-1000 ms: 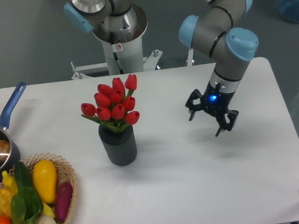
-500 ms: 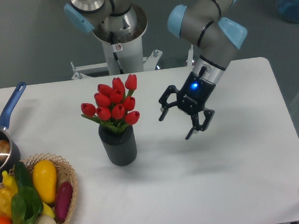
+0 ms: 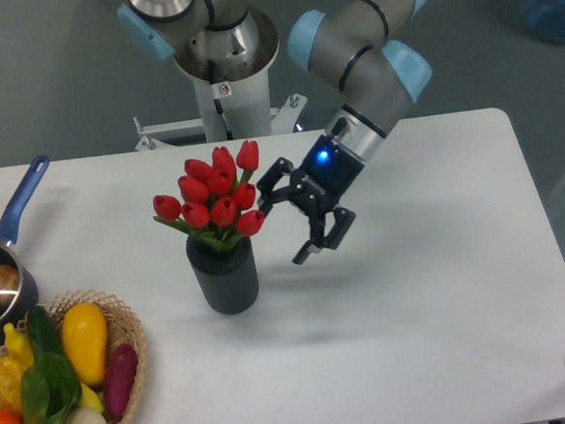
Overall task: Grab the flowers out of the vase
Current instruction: 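Close the gripper around the tulip stems just below the blooms, then lift the gripped tulips straight up out of the black vase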
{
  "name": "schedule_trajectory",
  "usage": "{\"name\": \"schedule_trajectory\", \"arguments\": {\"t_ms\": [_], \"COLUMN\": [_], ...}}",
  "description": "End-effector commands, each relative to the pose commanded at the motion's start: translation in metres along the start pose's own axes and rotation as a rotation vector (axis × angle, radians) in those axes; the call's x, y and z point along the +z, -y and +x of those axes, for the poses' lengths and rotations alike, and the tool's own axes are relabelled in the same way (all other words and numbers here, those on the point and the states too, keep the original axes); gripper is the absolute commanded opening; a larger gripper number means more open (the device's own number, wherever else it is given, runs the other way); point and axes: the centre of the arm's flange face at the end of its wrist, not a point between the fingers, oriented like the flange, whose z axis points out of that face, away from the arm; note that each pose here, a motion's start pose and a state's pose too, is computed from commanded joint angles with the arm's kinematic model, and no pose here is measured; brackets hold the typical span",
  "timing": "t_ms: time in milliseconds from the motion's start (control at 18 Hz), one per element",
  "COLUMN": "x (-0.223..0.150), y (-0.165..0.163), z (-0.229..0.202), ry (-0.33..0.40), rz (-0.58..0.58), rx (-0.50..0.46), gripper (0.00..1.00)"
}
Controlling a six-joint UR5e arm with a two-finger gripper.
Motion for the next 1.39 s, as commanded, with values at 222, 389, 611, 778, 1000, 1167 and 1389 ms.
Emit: {"name": "schedule_trajectory", "arguments": {"t_ms": [222, 389, 611, 778, 1000, 1167, 1389], "x": [-0.001, -0.004, -0.014, -0.026, -0.029, -0.024, -0.001], "y": [0.003, 0.002, -0.009, -0.006, 0.002, 0.004, 0.013], "z": [0.009, 0.012, 0.016, 0.022, 0.027, 0.035, 0.043], "ry": [-0.001, 0.003, 0.015, 0.002, -0.014, -0.029, -0.083], "rz": [0.0, -0.004, -0.02, -0.055, -0.063, -0.06, -0.048], "rx": [0.011, 0.008, -0.025, -0.071, -0.097, -0.106, -0.093], "gripper": [1.0, 1.0, 1.0, 1.0, 1.0, 1.0, 1.0]}}
